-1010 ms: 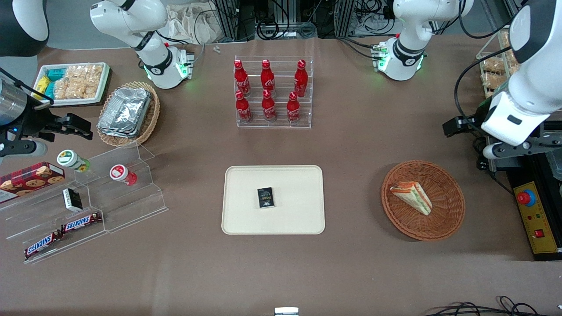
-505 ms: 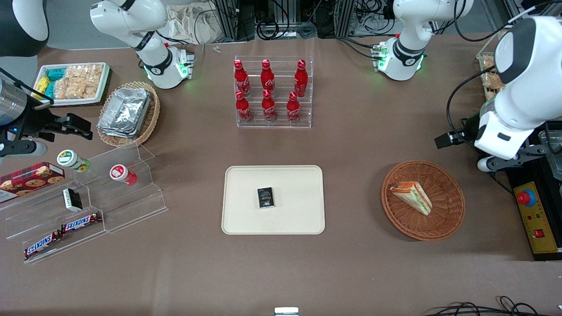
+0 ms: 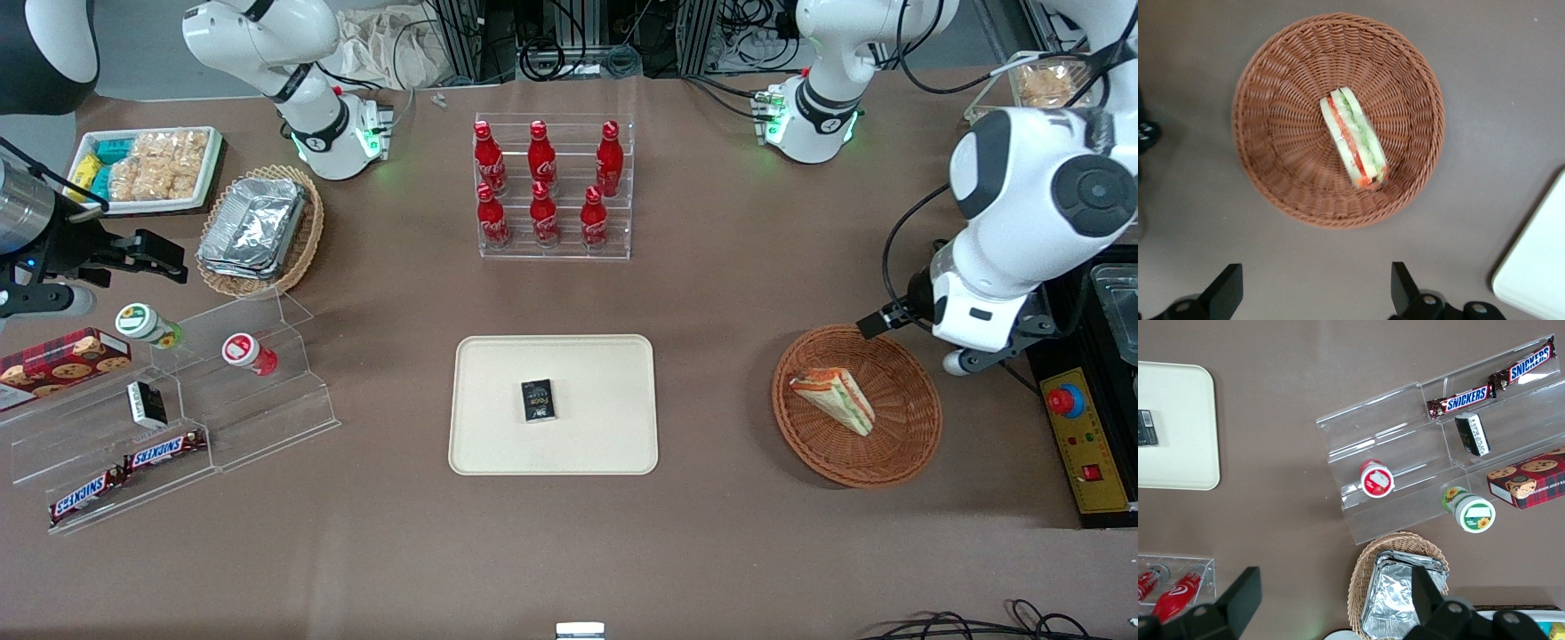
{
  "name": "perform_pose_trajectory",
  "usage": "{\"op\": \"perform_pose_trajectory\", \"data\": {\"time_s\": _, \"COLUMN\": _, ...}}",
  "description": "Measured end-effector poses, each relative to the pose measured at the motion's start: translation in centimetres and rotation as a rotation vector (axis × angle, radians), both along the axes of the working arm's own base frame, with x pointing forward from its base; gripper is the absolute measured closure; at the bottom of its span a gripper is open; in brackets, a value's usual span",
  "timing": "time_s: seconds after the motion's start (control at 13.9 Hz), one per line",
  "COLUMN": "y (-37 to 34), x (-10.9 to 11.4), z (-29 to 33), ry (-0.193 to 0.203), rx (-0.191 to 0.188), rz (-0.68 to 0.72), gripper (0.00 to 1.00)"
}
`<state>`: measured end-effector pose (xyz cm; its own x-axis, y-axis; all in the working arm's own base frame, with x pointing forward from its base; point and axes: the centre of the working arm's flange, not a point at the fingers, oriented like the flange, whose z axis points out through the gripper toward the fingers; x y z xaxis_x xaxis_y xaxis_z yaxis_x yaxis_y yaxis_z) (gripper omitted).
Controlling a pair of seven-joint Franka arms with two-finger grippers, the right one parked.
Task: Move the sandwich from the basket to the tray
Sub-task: 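Move the left gripper over the wicker basket above the wrapped sandwich, then lower the left gripper onto the sandwich and close it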
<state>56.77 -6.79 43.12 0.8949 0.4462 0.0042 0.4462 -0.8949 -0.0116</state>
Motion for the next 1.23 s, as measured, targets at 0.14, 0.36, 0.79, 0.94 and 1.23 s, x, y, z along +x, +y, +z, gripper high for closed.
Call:
{"op": "perform_pose_trajectory", "data": {"time_s": 0.14, "y": 0.2, "x": -0.1, "z": -3.1, "ry": -0.014, "rx": -0.006, "rz": 0.066, "gripper": 0.00}}
{"op": "perform_pose_trajectory", "data": {"time_s": 0.36, "y": 0.6, "x": 1.1, "z": -7.4, "ry": -0.036, "rx": -0.018, "rz": 0.141, "gripper": 0.00}}
{"op": "perform_pose_trajectory", "data": {"time_s": 0.79, "y": 1.3, "x": 3.1, "z": -13.2, "ry": -0.102, "rx": -0.044, "rz": 0.271, "gripper": 0.00}}
{"op": "perform_pose_trajectory", "data": {"time_s": 0.94, "y": 1.2, "x": 3.2, "z": -14.5, "ry": -0.099, "rx": -0.047, "rz": 0.289, "gripper": 0.00}}
{"op": "perform_pose_trajectory", "data": {"time_s": 1.23, "y": 1.1, "x": 3.4, "z": -17.2, "ry": -0.091, "rx": -0.052, "rz": 0.341, "gripper": 0.00}}
